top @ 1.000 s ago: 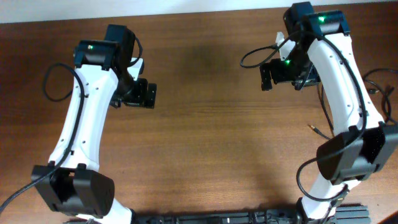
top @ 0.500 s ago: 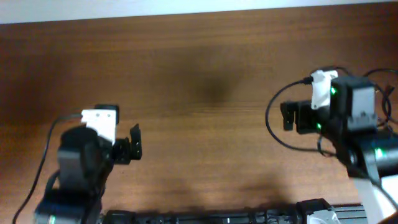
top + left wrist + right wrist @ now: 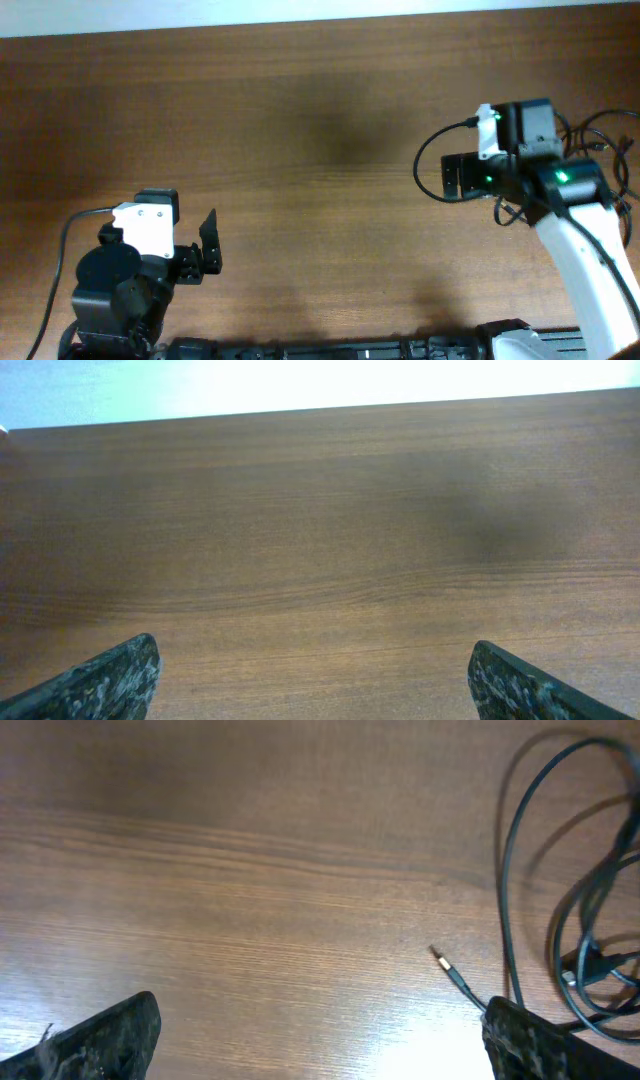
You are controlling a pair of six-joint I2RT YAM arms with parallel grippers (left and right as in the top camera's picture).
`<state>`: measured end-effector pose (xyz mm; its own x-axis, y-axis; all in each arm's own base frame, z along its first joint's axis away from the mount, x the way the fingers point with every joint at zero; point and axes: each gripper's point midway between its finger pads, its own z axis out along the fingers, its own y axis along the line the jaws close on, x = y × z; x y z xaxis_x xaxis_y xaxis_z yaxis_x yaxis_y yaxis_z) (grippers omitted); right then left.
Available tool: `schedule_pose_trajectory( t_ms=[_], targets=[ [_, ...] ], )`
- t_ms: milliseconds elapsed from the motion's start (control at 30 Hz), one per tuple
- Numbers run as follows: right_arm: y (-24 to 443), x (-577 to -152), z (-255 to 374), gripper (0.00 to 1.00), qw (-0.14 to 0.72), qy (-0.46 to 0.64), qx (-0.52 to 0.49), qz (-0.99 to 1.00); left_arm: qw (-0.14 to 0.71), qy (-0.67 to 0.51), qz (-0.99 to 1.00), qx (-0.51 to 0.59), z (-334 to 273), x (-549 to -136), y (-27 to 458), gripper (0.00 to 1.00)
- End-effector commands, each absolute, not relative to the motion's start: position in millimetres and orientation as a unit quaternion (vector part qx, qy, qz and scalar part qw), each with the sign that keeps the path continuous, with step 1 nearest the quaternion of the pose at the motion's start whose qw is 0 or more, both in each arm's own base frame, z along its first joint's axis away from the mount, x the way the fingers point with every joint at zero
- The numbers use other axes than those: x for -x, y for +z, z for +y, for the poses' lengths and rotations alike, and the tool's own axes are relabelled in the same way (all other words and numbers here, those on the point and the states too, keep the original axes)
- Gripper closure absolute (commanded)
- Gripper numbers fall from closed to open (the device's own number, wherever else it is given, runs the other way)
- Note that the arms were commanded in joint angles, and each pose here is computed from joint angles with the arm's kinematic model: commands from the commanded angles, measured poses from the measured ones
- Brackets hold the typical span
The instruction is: Untangle cables
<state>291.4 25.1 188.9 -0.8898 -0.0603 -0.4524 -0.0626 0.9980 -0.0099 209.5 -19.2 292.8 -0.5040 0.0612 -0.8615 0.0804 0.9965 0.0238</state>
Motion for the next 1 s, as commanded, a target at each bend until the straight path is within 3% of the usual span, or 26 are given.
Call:
schedule_pose_trajectory(
  t_ms=[0,100,233,467,600,967],
  targets=[
    [150.0,-297.3,24.3,0.01,0.165,-0.007,0.027,0.986,0.495,0.001,0.868,-0.043,-16.2,-209.5,290.1,0.01],
    [137.3,-299.3,24.5,0.01,0.144,-0.009,0.028,0.989,0.495,0.001,0.868,-0.043,-16.2,-209.5,290.1,0.01],
    [158.3,-296.8,24.2,0.01,0.181,-0.006,0.027,0.983,0.495,0.001,0.868,-0.043,-16.2,-209.5,290.1,0.01],
    [232.9,-270.6,21.4,0.01,0.313,0.004,0.023,0.949,0.495,0.001,0.868,-0.043,-16.2,-209.5,290.1,0.01],
    [269.8,-255.7,19.8,0.01,0.442,0.008,0.033,0.896,0.495,0.001,0.868,-0.043,-16.2,-209.5,290.1,0.01],
    [235.2,-260.3,22.2,0.02,0.669,0.028,0.024,0.743,0.495,0.001,0.868,-0.043,-16.2,-209.5,290.1,0.01]
  ],
)
